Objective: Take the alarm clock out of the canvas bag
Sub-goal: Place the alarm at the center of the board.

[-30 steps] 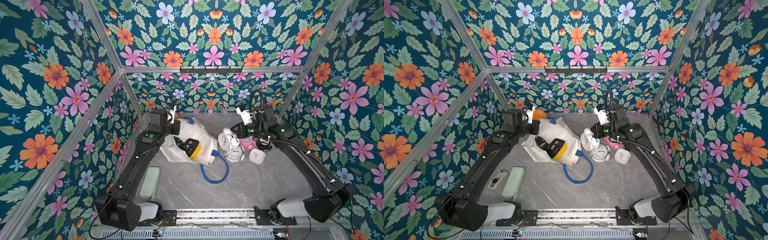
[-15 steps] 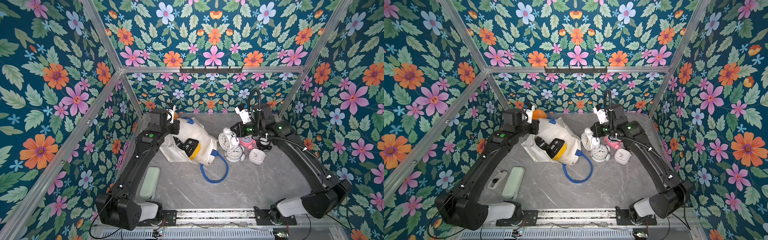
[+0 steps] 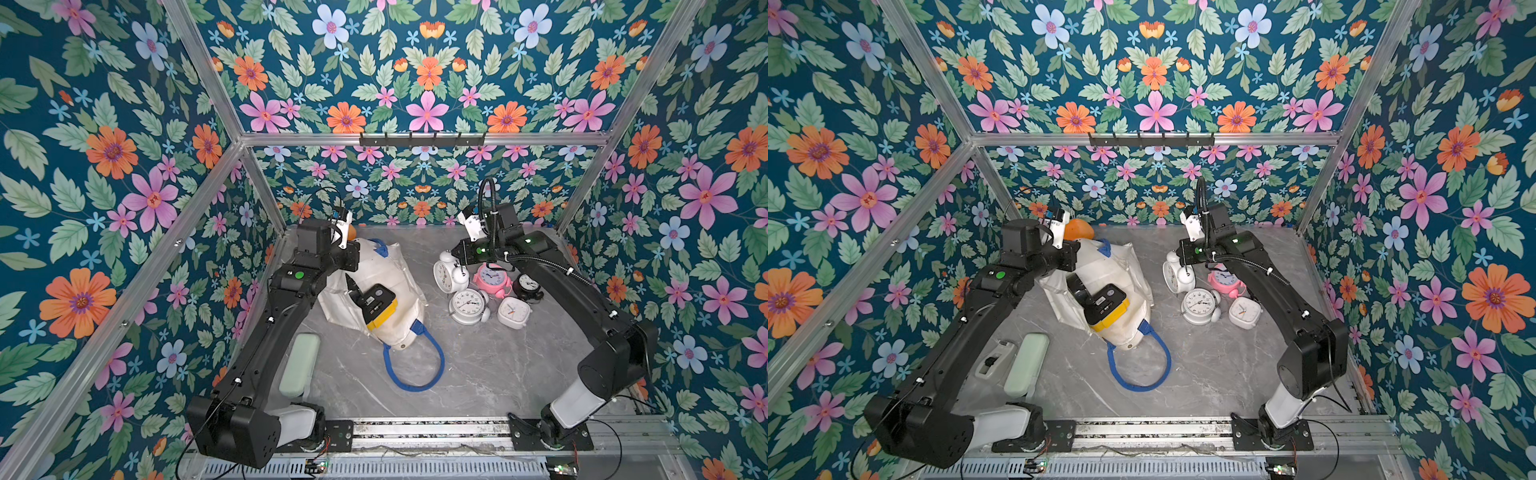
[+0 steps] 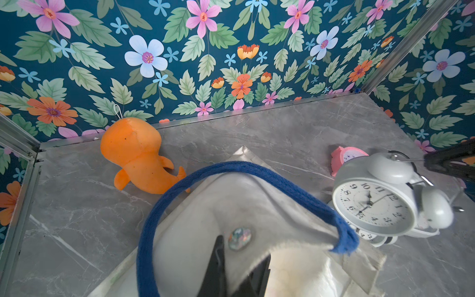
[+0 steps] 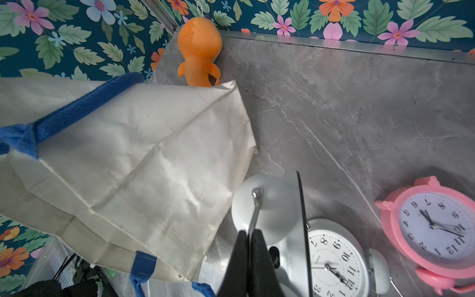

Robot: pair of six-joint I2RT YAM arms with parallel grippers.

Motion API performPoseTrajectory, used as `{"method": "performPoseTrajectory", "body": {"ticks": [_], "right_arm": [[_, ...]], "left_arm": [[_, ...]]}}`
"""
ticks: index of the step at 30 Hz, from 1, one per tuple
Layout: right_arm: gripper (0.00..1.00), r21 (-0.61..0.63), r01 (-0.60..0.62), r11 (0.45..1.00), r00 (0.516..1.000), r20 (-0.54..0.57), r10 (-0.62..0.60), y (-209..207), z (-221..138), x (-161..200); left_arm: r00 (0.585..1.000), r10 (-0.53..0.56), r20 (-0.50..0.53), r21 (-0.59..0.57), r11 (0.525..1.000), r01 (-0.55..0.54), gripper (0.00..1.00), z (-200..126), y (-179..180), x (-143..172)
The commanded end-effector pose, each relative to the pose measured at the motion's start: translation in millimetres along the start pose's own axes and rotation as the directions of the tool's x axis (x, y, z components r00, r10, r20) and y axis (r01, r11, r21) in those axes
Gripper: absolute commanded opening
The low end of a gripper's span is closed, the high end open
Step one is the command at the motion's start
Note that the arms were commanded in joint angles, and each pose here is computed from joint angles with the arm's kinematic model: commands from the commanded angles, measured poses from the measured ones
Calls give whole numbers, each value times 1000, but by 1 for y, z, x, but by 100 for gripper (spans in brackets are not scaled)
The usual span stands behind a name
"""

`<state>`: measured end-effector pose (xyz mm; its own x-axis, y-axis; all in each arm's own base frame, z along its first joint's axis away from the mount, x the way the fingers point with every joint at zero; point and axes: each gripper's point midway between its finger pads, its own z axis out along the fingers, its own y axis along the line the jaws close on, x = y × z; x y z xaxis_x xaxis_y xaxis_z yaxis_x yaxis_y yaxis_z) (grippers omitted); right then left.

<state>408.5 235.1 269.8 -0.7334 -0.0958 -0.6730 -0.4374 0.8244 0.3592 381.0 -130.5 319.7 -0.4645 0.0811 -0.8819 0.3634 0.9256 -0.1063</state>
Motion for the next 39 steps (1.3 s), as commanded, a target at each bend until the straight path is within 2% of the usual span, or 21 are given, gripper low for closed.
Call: {"method": "performPoseTrajectory", "body": {"ticks": [1,10,20,39], "right_arm": [[0,-42,11,999,998,62,-8,5,13,-22],[0,-72,-22,997,999,39,25,1,51,-28],[0,-59,-53,997,998,-23,52,-18,85,-18],[0,49,-175,983,982,-64,177,-99,111,3]], "left_arm": [[995,1,98,26,1000,-4,0,-5,-5,-24],[996,-15,89,36,999,12,0,-1,-6,-21],[996,-18,83,50,999,14,0,2,-8,-24],[997,-18,75,51,999,15,0,5,-8,-21]]}}
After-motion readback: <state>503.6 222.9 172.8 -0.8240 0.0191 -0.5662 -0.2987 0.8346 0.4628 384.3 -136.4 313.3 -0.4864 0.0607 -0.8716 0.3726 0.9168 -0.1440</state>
